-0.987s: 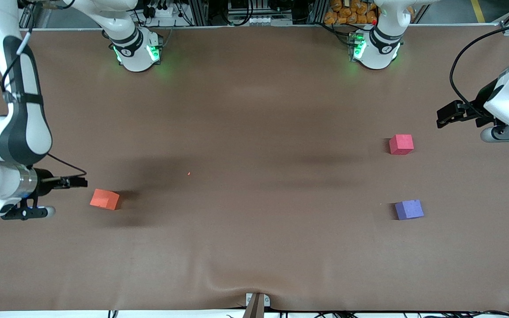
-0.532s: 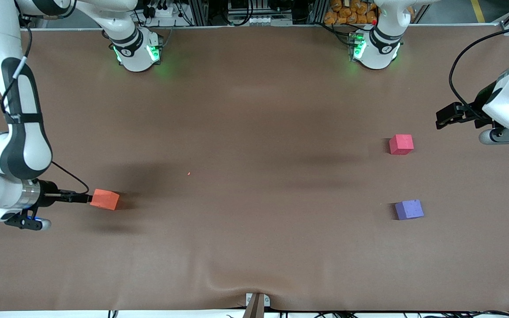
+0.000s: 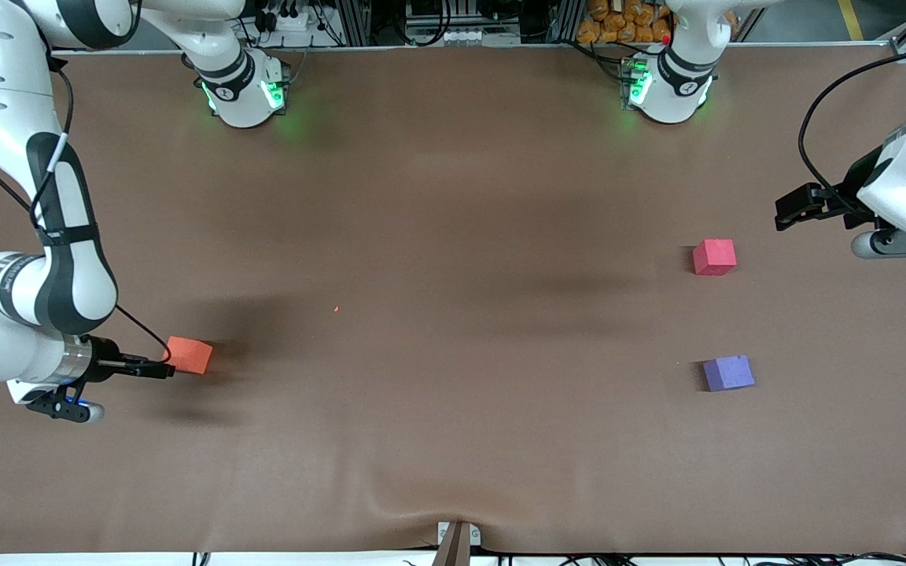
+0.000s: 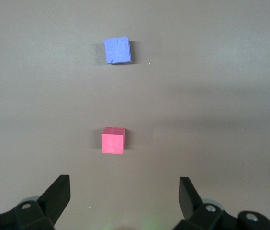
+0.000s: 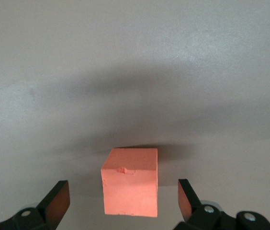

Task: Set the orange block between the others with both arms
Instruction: 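Close the right gripper on the orange cube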

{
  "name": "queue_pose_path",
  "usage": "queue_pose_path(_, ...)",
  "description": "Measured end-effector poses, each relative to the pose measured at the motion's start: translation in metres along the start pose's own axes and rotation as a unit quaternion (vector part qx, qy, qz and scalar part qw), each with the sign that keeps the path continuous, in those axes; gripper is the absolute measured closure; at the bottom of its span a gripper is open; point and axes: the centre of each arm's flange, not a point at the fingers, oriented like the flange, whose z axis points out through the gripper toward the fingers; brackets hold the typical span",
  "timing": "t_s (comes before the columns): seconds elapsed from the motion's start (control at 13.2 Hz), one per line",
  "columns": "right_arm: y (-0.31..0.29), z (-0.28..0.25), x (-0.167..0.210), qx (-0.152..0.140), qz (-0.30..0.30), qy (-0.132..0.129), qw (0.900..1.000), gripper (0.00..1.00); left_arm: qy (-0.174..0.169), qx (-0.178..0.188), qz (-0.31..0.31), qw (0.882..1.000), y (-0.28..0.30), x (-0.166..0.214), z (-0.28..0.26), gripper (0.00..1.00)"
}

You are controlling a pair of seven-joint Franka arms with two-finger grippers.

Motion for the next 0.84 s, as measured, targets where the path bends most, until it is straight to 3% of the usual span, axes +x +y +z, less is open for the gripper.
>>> queue_pose_path(0.84, -0.009, 0.041, 0.000, -0.014, 0.017, -0.020, 1.000, 0.00, -0.005, 0.000, 0.004, 1.000, 0.004, 0.001, 0.005, 0.00)
